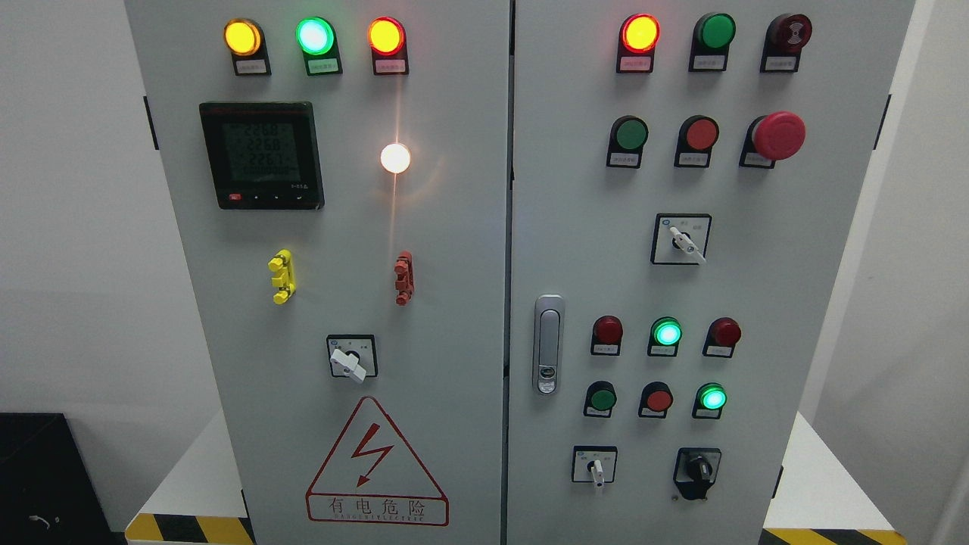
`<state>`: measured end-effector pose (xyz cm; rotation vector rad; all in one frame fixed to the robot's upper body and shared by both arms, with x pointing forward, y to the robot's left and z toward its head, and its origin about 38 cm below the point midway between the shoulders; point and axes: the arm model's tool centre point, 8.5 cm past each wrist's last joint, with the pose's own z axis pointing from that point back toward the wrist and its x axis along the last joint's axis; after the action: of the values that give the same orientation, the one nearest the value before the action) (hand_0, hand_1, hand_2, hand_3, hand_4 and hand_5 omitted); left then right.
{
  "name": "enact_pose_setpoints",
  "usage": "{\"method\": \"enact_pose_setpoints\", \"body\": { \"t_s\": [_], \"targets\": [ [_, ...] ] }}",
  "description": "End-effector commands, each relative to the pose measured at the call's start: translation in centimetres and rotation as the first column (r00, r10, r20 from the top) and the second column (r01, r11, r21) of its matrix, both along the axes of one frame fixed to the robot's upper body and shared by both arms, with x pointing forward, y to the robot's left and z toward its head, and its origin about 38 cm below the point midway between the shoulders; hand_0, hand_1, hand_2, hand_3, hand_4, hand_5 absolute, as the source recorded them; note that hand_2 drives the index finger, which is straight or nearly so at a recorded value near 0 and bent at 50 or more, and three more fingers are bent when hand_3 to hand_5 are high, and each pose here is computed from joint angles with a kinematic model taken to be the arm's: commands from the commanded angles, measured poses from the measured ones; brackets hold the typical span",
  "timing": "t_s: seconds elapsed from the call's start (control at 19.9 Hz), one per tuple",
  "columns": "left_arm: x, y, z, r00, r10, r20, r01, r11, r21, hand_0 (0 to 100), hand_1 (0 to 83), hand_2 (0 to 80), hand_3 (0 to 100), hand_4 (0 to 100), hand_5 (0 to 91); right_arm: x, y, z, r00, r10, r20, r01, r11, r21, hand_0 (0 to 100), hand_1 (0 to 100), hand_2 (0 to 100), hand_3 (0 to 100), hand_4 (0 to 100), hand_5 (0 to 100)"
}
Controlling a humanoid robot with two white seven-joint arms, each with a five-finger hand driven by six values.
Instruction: Flip black knob to close circuit
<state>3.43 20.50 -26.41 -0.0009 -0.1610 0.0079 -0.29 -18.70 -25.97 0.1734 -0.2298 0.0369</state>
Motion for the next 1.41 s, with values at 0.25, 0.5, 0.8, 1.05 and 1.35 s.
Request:
{"method": "enact_pose_setpoints", "body": {
  "t_s": [0.25,0.5,0.8,1.05,1.35],
  "targets": [
    [-0.4,0.0,0.0,1.0,0.0,-0.006,0.0,1.0,0.0,12,55.6,0.0,0,0,0.0,1.4,0.0,-0.2,1.0,-0.009,-0.012,0.009,1.0,0.0,0,4,0,0,0,0],
    [-0.4,0.0,0.0,1.0,0.0,-0.006,0.0,1.0,0.0,12,55.6,0.0,0,0,0.0,2.1,0.3,-0.1,1.0,-0.001,0.003,0.001,1.0,0.021,0,4,0,0,0,0],
    [-0.4,-0.1,0.0,1.0,0.0,-0.006,0.0,1.0,-0.001,12,55.6,0.0,0,0,0.0,6.1,0.2,0.4,0.989,0.108,0.103,-0.104,0.994,-0.044,0,4,0,0,0,0],
    [-0.4,0.0,0.0,1.0,0.0,-0.006,0.0,1.0,0.0,12,55.6,0.0,0,0,0.0,11.2,-0.5,1.9,0.953,0.241,0.182,-0.212,0.963,-0.166,0,6,6,4,0,0],
    [-0.4,0.0,0.0,1.0,0.0,-0.006,0.0,1.0,0.0,12,55.6,0.0,0,0,0.0,16.9,-1.6,4.6,0.86,0.427,0.28,-0.317,0.876,-0.363,0,6,21,22,17,0]
  ]
}}
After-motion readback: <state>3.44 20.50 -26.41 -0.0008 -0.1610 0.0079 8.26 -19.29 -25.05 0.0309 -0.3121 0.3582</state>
